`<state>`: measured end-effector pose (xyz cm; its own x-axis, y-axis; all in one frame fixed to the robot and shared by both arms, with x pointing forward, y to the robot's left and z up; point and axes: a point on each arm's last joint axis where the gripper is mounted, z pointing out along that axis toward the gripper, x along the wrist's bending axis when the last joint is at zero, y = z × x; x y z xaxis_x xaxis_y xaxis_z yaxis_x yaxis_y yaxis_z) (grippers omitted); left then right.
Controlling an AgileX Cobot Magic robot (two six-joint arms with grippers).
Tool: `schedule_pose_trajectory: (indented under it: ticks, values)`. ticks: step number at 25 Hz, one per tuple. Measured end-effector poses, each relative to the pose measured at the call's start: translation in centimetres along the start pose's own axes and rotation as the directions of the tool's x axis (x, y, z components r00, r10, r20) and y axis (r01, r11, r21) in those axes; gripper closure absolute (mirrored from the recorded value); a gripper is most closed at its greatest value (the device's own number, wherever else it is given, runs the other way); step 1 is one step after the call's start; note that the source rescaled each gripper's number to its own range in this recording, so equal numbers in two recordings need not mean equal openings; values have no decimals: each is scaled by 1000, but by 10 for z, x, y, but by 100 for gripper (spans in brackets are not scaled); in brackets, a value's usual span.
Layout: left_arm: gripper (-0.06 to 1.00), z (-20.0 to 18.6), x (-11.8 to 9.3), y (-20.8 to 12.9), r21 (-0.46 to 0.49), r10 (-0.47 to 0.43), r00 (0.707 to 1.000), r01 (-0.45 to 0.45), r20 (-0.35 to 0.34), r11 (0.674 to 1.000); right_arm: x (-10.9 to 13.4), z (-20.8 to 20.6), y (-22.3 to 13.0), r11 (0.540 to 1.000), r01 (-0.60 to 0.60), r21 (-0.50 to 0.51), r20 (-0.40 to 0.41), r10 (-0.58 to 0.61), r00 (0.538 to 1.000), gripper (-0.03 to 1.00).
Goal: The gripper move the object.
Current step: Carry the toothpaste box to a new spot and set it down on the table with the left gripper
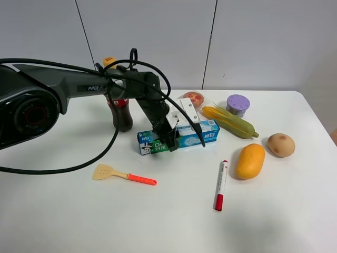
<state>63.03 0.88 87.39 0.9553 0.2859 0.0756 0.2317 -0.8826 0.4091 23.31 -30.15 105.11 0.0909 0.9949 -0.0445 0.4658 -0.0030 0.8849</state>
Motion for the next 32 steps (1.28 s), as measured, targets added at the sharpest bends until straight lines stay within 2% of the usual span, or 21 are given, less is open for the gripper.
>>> schedule_pose_trajectory:
  ticks: [4, 7, 9, 12, 15, 16, 18, 22, 25, 29, 32]
  values:
    - [93, -10, -3, 4, 6, -1, 1000, 1, 15, 1000, 0, 0, 0, 1000, 0, 0, 0, 0, 1000, -3]
    - [93, -47, -10, 22, -28, -39, 999, 40, 10, 999, 0, 0, 0, 1000, 0, 0, 0, 0, 1000, -3]
    - [93, -83, -19, 39, -65, -109, 994, 110, 12, 992, 0, 0, 0, 1000, 0, 0, 0, 0, 1000, -3]
    - [93, -140, -37, 60, -127, -271, 963, 270, 14, 954, 0, 0, 0, 1000, 0, 0, 0, 0, 1000, -3]
    - [93, -190, -56, 67, -133, -417, 909, 415, 9, 900, 0, 0, 0, 1000, 0, 0, 0, 0, 1000, -3]
    - [93, -207, -62, 66, -128, -446, 895, 442, -4, 888, 0, 0, 0, 1000, 0, 0, 0, 0, 1000, -3]
    - [93, -235, -68, 61, -125, -527, 849, 519, -42, 846, 0, 0, 0, 1000, 0, 0, 0, 0, 1000, -3]
    - [93, -296, -74, 41, -155, -619, 764, 599, -181, 785, 0, 0, 0, 1000, 0, 0, 0, 0, 1000, -3]
    - [93, -345, -74, 24, -265, -664, 706, 610, -248, 747, 0, 0, 0, 1000, 0, 0, 0, 0, 1000, -3]
    - [93, -396, -70, -10, -393, -756, 596, 649, -270, 651, 0, 0, 0, 1000, 0, 0, 0, 0, 1000, -3]
    - [93, -418, -65, -50, -444, -823, 482, 693, -301, 569, 0, 0, 0, 1000, 0, 0, 0, 0, 1000, -3]
